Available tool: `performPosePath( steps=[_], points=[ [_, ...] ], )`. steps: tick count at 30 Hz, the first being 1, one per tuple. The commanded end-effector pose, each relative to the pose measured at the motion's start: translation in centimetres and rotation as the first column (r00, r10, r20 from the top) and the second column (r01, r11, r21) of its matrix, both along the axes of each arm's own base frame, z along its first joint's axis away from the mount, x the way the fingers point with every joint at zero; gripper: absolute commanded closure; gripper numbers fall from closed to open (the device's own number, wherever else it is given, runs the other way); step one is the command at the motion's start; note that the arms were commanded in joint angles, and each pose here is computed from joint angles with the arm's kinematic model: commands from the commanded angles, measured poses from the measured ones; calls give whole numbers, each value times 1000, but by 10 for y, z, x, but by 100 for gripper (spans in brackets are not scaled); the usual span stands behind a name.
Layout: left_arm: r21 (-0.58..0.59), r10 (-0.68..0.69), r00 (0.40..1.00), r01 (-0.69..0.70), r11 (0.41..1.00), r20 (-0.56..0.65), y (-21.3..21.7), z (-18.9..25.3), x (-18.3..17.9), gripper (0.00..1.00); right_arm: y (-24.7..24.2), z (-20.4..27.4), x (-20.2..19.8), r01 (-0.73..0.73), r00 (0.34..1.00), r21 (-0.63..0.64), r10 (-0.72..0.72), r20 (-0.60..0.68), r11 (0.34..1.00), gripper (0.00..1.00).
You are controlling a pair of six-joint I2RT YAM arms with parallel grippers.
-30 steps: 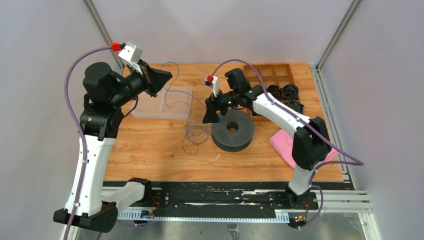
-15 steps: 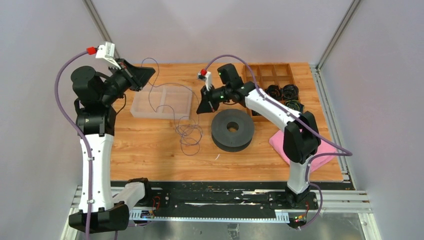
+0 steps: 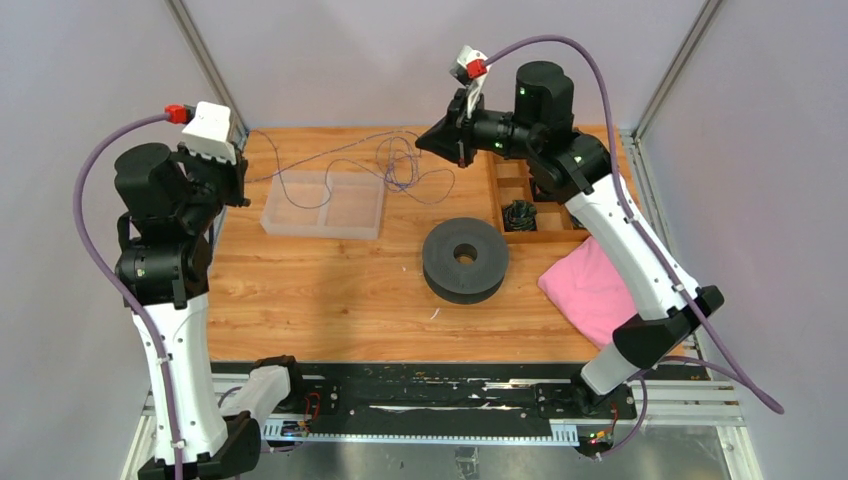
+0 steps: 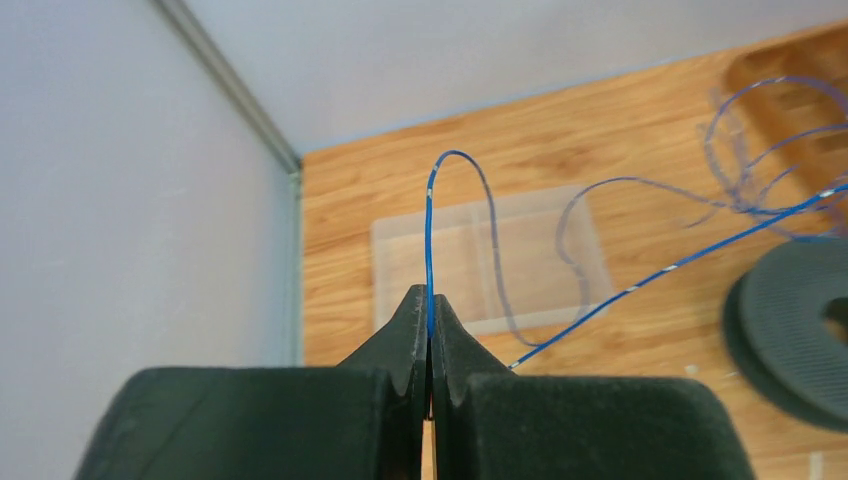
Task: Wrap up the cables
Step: Adjust the cable.
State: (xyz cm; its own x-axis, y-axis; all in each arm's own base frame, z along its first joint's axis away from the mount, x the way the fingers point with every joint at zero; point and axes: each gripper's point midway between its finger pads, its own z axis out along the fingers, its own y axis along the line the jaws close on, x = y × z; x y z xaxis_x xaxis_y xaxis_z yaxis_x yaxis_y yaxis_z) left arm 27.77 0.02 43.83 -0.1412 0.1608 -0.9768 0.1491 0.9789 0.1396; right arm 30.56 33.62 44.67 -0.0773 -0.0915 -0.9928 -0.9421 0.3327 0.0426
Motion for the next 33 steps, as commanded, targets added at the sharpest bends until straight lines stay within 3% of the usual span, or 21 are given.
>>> performPosePath(
  steps=[1, 8, 12, 18, 26, 33],
  points=[
    [268, 114, 991, -90, 959, -74, 36, -15, -23, 100, 9, -62, 7, -8, 987, -114, -10, -159, 993, 99],
    [494, 238, 961, -140, 858, -141, 71, -36, -39, 100, 31, -125, -8, -111, 971, -262, 48, -235, 959, 99],
    [557, 219, 955, -74, 827, -198, 73, -56, -44, 100, 47, -150, -25, -197, 948, -274, 111, -300, 941, 99],
    [461, 39, 917, 163, 873, -397, 42, -114, -44, 100, 70, -196, -36, -277, 903, -304, 139, -406, 911, 99],
    [295, -126, 797, 358, 886, -591, 17, -196, -40, 97, 73, -260, 3, -207, 915, -452, 8, -403, 868, 99],
    [238, -120, 662, 424, 874, -740, 22, -261, -48, 88, 58, -287, 30, -153, 915, -539, -87, -393, 828, 95]
  ],
)
